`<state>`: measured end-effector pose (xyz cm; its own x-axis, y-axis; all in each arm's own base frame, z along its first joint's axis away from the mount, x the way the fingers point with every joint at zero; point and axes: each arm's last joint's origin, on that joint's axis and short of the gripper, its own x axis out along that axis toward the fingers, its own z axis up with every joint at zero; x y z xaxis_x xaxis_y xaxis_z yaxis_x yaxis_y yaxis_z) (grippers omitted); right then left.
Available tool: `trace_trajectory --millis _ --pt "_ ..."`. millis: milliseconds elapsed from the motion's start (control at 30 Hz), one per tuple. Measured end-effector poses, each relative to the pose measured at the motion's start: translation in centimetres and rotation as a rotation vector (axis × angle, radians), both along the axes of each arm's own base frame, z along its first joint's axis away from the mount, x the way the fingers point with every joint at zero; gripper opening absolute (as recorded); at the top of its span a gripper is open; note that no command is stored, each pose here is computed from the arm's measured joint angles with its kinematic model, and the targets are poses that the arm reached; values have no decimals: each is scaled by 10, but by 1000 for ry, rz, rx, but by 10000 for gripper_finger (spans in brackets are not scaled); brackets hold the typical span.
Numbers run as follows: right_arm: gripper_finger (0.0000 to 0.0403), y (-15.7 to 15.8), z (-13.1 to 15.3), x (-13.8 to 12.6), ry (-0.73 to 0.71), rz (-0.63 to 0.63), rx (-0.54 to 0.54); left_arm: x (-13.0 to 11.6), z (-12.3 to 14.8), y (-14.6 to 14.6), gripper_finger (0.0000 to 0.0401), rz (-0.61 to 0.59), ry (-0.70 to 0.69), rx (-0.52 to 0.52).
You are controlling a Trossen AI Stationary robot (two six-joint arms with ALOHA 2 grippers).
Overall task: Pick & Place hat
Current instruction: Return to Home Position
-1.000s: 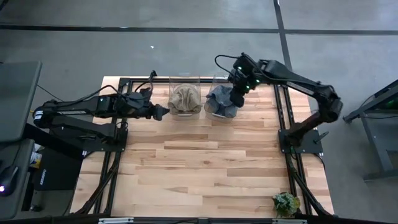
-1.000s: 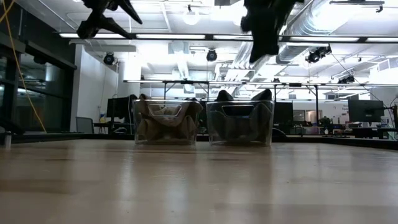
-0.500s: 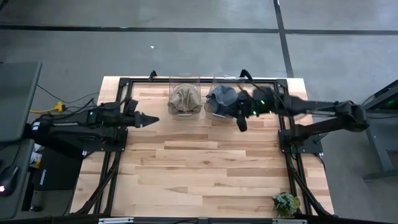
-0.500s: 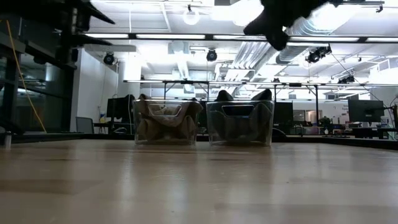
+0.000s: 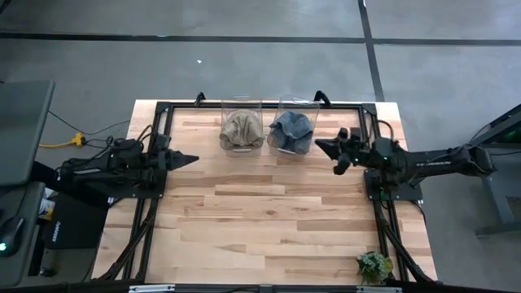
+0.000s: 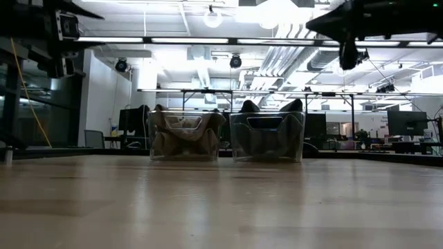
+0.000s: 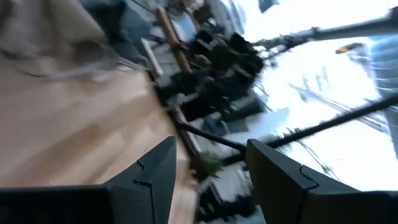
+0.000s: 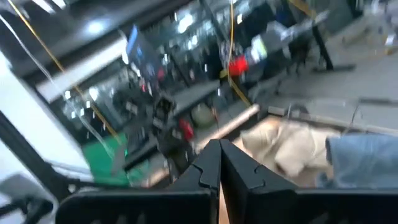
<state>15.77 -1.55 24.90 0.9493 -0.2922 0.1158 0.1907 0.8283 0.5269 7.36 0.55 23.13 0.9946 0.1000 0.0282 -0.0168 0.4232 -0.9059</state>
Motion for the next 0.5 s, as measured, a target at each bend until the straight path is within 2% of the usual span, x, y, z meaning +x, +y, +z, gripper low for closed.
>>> trace_trajectory --millis 200,333,500 --pt "0 9 -7 -22 -148 -59 -62 5 -6 -2 177 -81 -55 -9" --pt "0 12 -21 -30 -151 -72 -67 9 -18 -1 177 -63 -28 -13" --pt "0 12 -42 -37 -157 -52 -20 11 -22 -1 177 -51 -23 -29"
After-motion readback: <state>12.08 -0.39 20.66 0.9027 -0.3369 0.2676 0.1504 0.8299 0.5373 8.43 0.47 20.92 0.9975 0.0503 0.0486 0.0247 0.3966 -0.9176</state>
